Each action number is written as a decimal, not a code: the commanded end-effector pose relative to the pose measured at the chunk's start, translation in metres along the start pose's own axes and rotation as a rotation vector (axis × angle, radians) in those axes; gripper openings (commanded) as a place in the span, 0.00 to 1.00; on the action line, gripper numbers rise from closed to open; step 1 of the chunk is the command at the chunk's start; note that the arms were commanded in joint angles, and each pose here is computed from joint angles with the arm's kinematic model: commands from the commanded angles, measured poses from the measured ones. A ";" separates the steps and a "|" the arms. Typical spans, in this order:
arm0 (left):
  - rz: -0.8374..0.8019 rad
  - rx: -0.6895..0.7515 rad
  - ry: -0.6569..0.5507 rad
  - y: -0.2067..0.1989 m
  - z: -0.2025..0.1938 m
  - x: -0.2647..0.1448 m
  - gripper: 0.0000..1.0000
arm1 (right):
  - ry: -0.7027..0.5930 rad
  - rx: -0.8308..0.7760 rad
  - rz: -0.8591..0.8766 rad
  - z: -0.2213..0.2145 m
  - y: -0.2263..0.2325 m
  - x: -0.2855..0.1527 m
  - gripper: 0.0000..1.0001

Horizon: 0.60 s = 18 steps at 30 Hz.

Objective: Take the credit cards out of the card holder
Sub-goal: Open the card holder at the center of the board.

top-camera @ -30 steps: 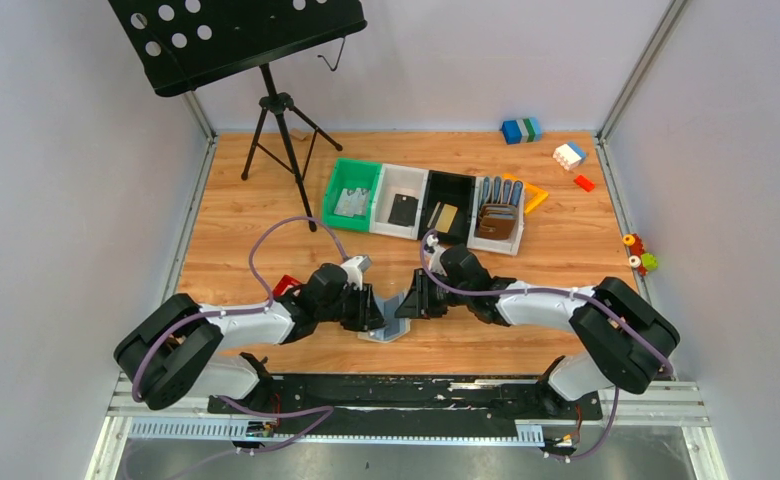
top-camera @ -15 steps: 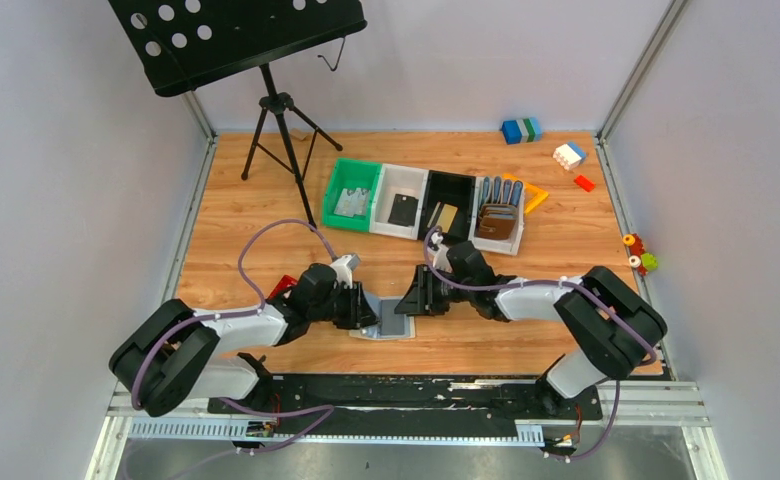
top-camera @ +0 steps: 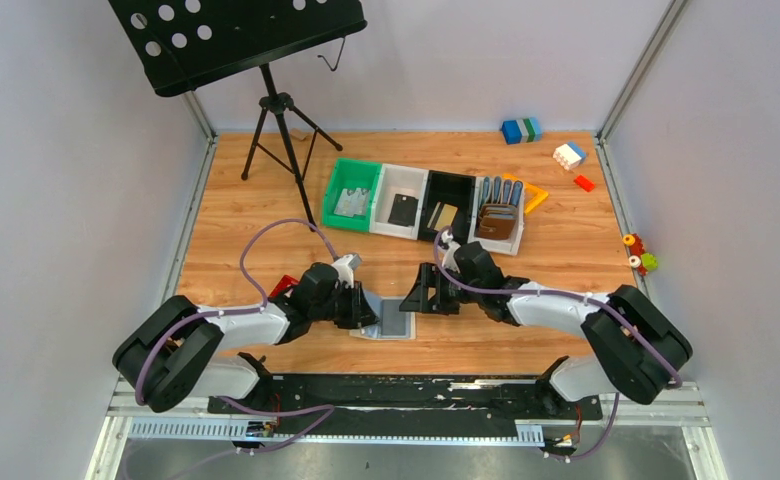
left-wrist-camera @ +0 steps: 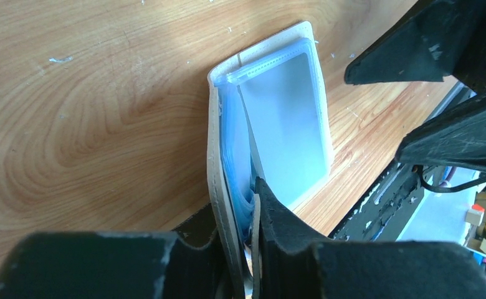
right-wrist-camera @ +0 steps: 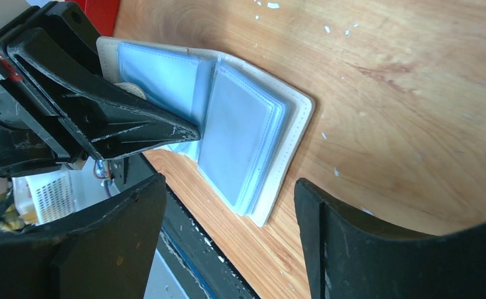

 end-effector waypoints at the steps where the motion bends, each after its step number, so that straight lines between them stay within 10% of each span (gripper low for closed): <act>1: 0.066 0.017 0.044 0.010 -0.008 0.000 0.20 | -0.041 -0.031 -0.073 -0.002 -0.010 -0.008 0.76; 18: 0.076 -0.014 0.113 0.021 -0.023 0.016 0.14 | 0.085 0.110 0.148 -0.027 -0.003 0.022 0.64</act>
Point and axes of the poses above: each gripper's point midway between its finger pads, its own x axis out along the fingers, its own y axis along the line the jaws close on, z = x × y, the point moved 7 cm from there along -x, back along the fingers, and after that the axes turned 13 degrees about x, right-handed, at the moved point
